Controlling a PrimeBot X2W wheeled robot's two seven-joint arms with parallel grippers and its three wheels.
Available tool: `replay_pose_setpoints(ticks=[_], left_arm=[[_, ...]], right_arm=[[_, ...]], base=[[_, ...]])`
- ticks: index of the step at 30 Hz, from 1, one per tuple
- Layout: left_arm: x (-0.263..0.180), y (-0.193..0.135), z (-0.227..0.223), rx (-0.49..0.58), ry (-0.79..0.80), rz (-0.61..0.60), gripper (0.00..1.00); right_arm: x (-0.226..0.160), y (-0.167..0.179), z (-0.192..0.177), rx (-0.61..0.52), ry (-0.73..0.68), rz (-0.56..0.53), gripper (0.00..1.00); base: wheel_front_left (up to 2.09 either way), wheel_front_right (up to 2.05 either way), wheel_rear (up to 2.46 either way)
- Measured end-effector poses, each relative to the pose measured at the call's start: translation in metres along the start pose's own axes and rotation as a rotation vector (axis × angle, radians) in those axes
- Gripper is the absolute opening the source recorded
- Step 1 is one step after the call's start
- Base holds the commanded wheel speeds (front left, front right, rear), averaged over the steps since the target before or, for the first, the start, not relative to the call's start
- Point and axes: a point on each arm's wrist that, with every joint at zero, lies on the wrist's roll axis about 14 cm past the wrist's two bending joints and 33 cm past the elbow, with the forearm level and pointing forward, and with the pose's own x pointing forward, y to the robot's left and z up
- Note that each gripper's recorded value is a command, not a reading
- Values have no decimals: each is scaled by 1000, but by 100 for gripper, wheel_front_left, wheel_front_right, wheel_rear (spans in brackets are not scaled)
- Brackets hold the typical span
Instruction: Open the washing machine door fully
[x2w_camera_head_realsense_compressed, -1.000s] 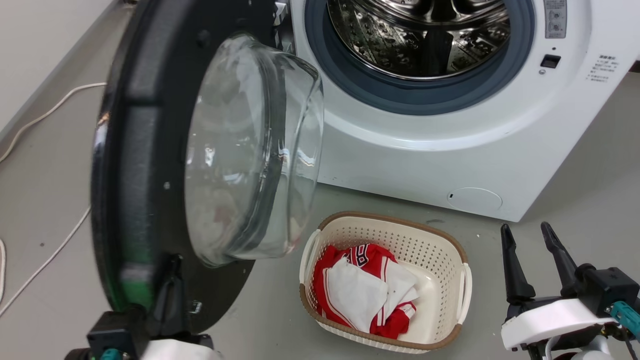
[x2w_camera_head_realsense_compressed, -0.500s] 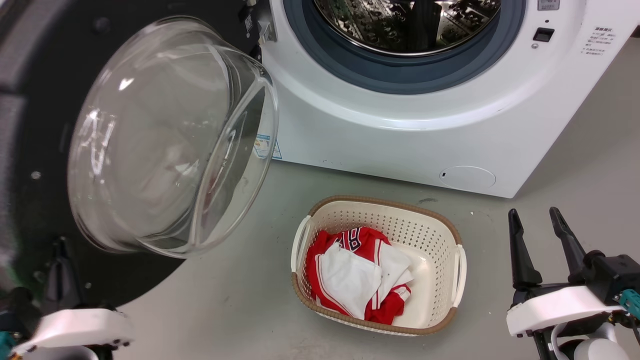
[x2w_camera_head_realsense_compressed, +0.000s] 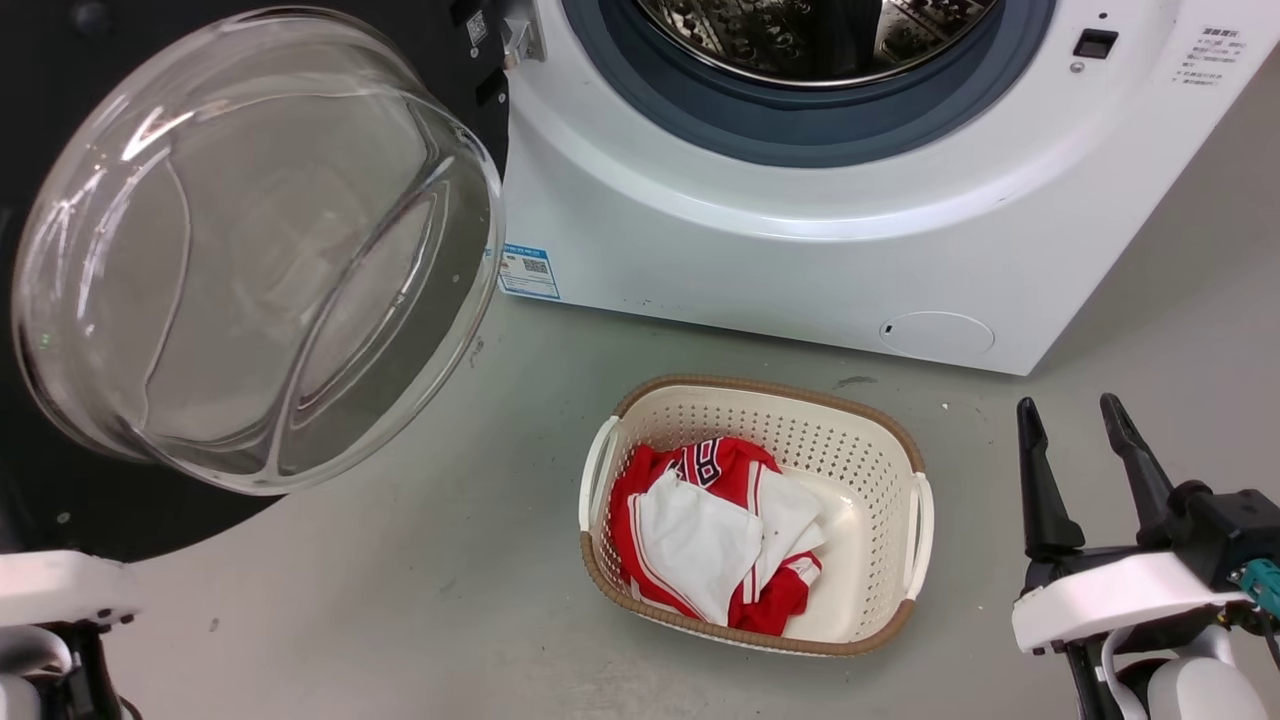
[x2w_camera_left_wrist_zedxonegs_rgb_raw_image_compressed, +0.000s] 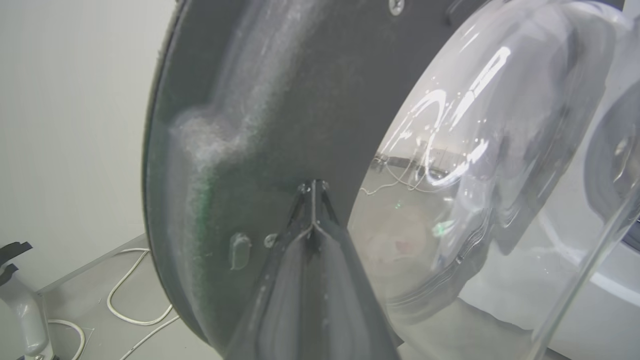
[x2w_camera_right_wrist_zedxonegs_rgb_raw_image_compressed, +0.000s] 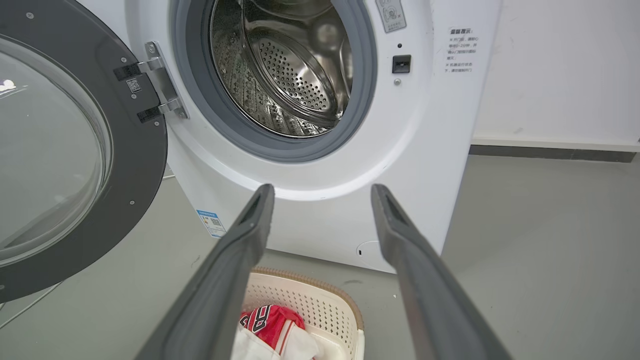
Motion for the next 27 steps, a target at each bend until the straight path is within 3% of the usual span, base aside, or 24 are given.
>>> replay_pose_setpoints(ticks=[13, 18, 25, 26, 27], left_arm=[[15, 7, -12, 9, 19, 8, 0], [-10, 0, -14, 6, 13, -22, 0], [-47, -38, -13, -28, -1, -108, 0], [-51, -44, -13, -37, -1, -121, 7], [-56, -50, -14, -43, 3, -135, 40]], right_arm=[[-5, -11, 3, -6, -7, -33, 100], [-14, -13, 12, -14, -27, -44, 100], [-24, -13, 19, -22, -40, -51, 100], [-24, -12, 21, -24, -45, -49, 100], [-25, -12, 23, -25, -49, -48, 100]], base=[[0, 0, 0], [0, 0, 0], [0, 0, 0], [0, 0, 0], [0, 0, 0]])
